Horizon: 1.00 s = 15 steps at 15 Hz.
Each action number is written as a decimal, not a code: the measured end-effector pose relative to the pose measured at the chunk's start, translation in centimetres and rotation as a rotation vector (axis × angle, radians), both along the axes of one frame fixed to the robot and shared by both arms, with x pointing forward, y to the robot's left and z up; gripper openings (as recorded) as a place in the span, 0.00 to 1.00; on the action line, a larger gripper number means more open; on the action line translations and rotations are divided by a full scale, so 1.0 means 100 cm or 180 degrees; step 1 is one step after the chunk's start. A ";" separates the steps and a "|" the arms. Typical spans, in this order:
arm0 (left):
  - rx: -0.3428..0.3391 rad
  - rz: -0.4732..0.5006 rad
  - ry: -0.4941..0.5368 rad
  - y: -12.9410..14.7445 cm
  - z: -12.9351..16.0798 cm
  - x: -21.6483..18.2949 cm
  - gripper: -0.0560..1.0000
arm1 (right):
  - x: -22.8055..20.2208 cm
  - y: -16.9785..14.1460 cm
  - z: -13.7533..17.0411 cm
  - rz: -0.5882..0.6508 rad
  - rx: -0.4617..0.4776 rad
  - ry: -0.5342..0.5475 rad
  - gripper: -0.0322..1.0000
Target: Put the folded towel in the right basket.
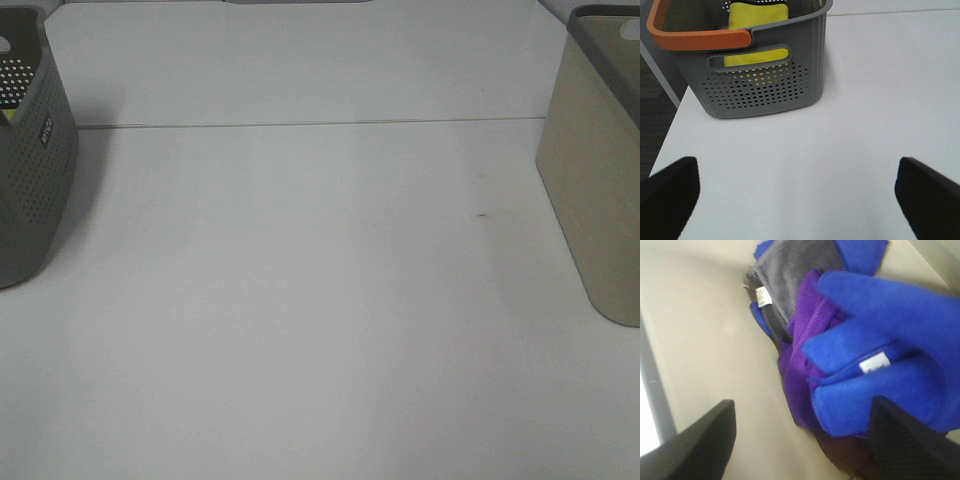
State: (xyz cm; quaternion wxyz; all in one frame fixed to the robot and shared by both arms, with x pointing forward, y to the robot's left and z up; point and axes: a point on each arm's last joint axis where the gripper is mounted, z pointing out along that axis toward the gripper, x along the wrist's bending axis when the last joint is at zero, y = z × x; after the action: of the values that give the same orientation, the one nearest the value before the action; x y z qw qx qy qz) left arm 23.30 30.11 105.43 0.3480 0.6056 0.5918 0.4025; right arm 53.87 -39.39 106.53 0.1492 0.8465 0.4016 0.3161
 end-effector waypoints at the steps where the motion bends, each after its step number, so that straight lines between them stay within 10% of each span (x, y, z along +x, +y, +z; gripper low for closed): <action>1: 0.0000 0.0000 0.0000 0.000 0.000 0.000 0.99 | -0.005 0.002 0.010 0.0038 -0.0073 -0.0097 0.73; 4: 0.0000 0.0000 0.0000 0.000 0.000 0.000 0.99 | -0.020 0.030 0.047 0.0523 -0.0513 -0.0533 0.73; 8: 0.0000 0.0000 0.0000 0.000 0.000 0.000 0.99 | -0.063 0.138 0.098 0.2372 -0.1352 -0.1381 0.73; 11: 0.0000 0.0000 0.0000 0.000 0.000 0.000 0.99 | -0.140 0.163 0.125 0.3122 -0.1473 -0.1588 0.73; 15: 0.0000 0.0000 0.0000 0.000 0.000 0.000 0.99 | -0.213 0.130 0.132 0.2802 -0.1635 -0.1244 0.73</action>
State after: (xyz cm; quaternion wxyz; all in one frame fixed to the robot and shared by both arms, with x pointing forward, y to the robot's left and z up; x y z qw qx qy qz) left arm 23.30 30.11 105.43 0.3480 0.6056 0.5918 0.4025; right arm 32.55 -26.37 119.73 0.2766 0.4602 0.7471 0.3919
